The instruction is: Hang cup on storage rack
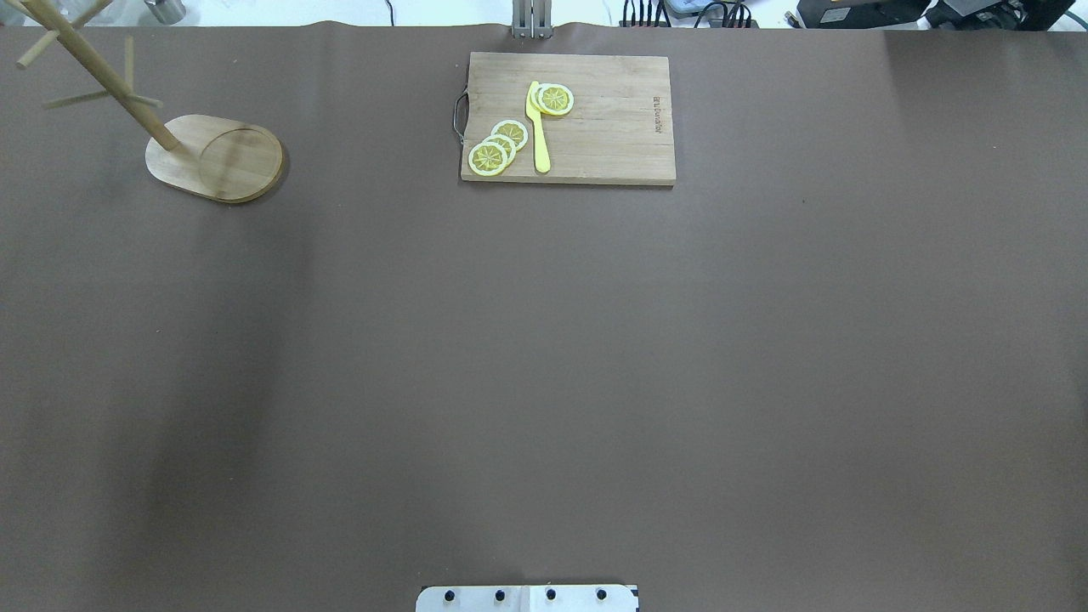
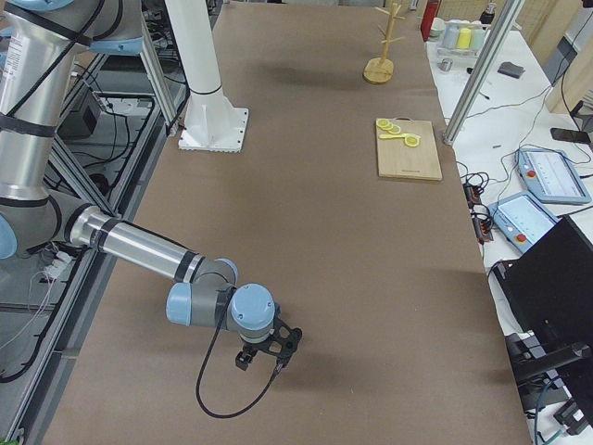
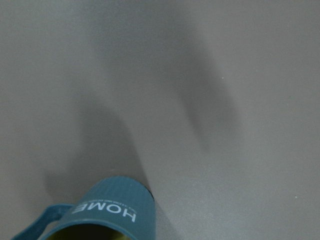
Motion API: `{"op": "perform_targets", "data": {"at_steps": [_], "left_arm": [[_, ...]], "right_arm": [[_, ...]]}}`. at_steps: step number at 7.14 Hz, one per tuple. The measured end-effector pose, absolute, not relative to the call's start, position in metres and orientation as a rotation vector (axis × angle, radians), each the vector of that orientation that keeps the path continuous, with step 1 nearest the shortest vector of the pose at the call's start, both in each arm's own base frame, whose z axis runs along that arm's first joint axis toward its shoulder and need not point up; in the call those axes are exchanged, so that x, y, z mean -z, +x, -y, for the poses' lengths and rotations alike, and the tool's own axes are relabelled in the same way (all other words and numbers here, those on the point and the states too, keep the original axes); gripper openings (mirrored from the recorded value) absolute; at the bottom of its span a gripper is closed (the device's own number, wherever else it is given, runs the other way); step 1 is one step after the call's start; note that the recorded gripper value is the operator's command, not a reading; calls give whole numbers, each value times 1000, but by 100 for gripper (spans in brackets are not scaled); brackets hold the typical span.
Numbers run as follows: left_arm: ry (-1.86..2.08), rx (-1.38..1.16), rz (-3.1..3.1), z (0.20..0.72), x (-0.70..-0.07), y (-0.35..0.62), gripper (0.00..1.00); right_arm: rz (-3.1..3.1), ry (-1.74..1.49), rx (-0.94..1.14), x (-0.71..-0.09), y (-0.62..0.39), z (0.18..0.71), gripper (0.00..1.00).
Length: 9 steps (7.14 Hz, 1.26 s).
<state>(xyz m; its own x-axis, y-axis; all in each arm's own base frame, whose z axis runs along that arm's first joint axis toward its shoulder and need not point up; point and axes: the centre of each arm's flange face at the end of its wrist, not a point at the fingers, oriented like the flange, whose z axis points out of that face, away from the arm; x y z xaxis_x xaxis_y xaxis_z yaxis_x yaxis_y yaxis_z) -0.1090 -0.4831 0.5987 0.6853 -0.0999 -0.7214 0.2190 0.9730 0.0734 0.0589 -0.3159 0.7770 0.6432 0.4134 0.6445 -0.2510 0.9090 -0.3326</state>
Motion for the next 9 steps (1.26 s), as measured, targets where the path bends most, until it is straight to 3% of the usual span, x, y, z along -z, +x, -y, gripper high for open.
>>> {"op": "perform_targets", "data": {"at_steps": [2, 3, 5, 6, 9], "left_arm": [[157, 178, -797, 483, -600, -109, 98], [156, 178, -797, 483, -600, -109, 98], [155, 179, -797, 483, -601, -109, 98], [155, 180, -797, 483, -600, -108, 98], [155, 183, -799, 483, -600, -108, 98]], "right_arm": [[804, -201, -338, -772, 50, 321, 100], [809, -182, -297, -770, 44, 324, 92], [813, -159, -242, -769, 39, 325, 17], [814, -155, -231, -769, 38, 325, 0], [820, -134, -169, -767, 33, 325, 0]]}}
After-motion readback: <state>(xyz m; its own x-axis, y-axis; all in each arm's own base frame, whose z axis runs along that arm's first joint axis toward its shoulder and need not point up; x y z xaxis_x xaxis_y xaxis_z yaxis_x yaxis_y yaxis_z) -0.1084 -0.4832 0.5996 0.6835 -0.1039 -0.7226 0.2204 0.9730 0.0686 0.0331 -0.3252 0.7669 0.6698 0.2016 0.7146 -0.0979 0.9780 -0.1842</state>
